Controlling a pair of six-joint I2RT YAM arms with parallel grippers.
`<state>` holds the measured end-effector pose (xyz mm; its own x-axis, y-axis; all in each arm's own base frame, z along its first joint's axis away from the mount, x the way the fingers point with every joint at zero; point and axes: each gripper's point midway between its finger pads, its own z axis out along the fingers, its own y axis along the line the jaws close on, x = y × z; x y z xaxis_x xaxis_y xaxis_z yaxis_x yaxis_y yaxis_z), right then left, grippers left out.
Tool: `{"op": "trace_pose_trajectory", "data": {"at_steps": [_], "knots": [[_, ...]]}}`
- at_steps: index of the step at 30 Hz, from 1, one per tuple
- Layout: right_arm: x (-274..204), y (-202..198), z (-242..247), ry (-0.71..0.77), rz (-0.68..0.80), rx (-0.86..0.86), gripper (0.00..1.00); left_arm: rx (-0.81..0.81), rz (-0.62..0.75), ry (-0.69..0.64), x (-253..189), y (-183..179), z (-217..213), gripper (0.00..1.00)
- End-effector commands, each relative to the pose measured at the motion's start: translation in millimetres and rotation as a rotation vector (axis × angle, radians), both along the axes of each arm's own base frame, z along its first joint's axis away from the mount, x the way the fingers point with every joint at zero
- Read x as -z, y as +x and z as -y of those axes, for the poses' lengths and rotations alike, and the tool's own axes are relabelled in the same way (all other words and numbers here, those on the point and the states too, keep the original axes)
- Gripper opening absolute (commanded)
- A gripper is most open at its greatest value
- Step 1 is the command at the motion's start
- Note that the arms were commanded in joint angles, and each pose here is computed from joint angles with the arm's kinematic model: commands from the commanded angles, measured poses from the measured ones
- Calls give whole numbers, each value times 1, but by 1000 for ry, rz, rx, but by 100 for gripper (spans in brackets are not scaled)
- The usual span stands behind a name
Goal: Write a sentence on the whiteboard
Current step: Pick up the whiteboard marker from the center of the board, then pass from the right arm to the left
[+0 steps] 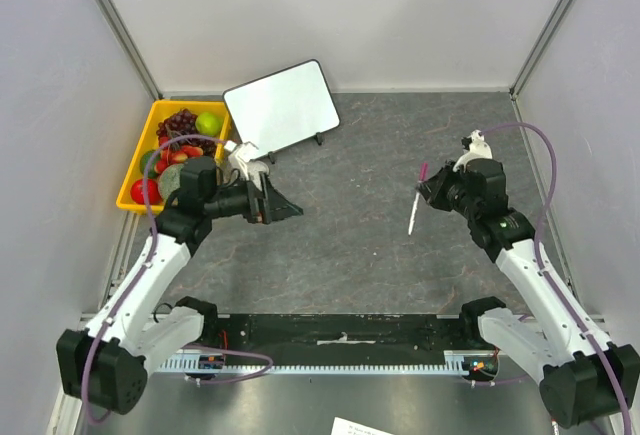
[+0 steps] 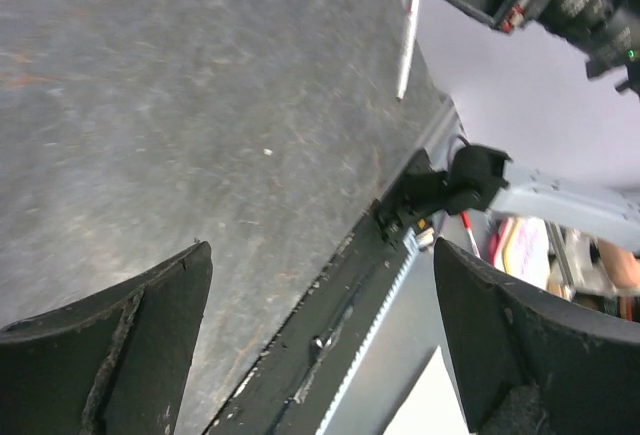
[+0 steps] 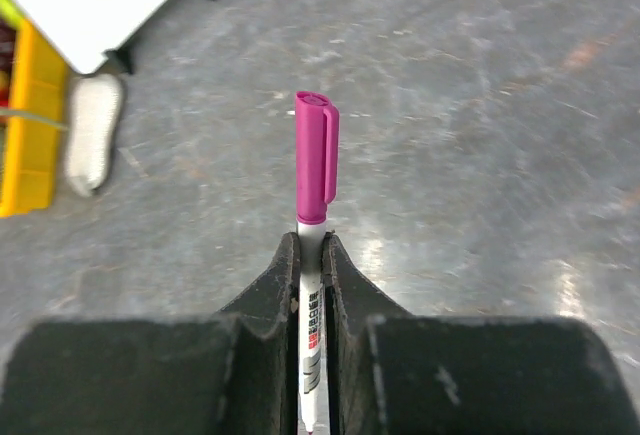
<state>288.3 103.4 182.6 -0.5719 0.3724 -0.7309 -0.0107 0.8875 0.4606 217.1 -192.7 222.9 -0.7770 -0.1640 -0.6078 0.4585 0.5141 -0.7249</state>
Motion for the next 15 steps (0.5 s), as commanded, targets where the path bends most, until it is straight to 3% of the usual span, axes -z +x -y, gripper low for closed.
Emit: {"op": "trace_pose_trajectory", "data": {"at_steps": [1, 7, 15], "knots": [[-53, 0, -43, 164, 132, -134, 0, 122, 59, -85, -36, -4, 48, 95], [-99, -12, -82, 314, 253, -210, 0, 231, 60, -161, -47, -13, 110, 94], [-116, -15, -105, 391, 247, -212, 0, 314, 63, -154, -48, -19, 172, 84]]}}
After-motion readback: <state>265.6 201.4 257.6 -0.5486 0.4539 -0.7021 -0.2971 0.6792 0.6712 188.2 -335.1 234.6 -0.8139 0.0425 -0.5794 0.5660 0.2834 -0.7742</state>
